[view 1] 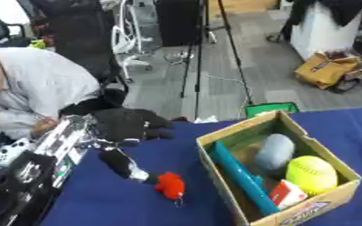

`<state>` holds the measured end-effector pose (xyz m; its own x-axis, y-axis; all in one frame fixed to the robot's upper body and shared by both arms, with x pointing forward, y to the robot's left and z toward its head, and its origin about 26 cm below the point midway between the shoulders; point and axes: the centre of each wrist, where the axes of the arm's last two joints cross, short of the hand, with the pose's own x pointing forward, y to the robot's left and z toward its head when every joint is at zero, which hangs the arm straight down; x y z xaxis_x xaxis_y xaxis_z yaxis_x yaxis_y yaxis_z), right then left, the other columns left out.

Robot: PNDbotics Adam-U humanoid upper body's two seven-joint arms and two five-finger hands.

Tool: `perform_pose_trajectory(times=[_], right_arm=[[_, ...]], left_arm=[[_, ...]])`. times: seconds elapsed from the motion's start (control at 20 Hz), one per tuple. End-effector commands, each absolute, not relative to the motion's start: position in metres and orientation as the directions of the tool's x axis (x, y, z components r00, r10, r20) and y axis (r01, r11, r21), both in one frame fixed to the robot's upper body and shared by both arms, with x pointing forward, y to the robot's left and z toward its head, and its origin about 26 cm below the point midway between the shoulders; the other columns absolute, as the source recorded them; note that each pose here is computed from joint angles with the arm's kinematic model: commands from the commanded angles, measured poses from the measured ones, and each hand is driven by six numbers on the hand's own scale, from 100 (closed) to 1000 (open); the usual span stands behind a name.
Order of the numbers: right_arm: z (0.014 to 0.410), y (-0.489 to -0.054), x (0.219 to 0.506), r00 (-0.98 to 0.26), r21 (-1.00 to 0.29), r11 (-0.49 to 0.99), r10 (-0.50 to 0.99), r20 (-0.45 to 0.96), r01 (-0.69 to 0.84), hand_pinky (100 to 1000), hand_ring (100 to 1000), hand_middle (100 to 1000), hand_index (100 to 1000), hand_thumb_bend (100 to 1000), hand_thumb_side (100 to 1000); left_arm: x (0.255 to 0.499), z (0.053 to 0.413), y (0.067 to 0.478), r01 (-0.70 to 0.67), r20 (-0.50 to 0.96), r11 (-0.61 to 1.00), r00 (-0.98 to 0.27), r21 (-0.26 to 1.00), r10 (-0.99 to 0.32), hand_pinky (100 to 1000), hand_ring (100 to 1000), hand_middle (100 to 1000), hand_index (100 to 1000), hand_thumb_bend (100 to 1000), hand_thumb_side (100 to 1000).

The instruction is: Pick up objects on the table and place them in the box.

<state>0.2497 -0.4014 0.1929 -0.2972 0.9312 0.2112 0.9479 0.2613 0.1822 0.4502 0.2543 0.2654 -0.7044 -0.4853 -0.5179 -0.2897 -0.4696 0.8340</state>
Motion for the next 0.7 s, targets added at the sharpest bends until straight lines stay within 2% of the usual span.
perform_pose_trajectory(times=[0.05,0.15,0.2,0.45,0.7], right_arm=[[0.203,-0.403,0.248,-0.324,0.214,0.288,0.933,0.156,0.933,723,677,576,582,100,623],[0.203,-0.403,0.248,-0.325,0.214,0.290,0.933,0.154,0.933,723,677,576,581,100,623],[0.203,-0.403,0.248,-0.325,0.214,0.290,0.933,0.154,0.933,723,676,576,581,100,625],[0.203,-0.403,0.248,-0.327,0.215,0.291,0.933,0.153,0.932,723,676,576,581,100,624],[0.204,-0.402,0.249,-0.331,0.217,0.295,0.931,0.152,0.930,723,676,576,580,100,623]], left_arm=[[0.453,0.281,0.274,-0.301,-0.565,-0.522,-0.674,0.798,-0.476,1000,1000,1000,1000,660,1000],[0.454,0.282,0.278,-0.304,-0.580,-0.537,-0.663,0.787,-0.474,1000,1000,1000,1000,688,1000],[0.455,0.283,0.279,-0.306,-0.588,-0.548,-0.658,0.779,-0.470,1000,1000,1000,1000,761,1000],[0.459,0.279,0.282,-0.313,-0.611,-0.574,-0.651,0.756,-0.450,1000,1000,1000,1000,731,1000],[0.463,0.276,0.278,-0.382,-0.628,-0.539,-0.666,0.751,-0.403,1000,1000,1000,1000,745,1000]])
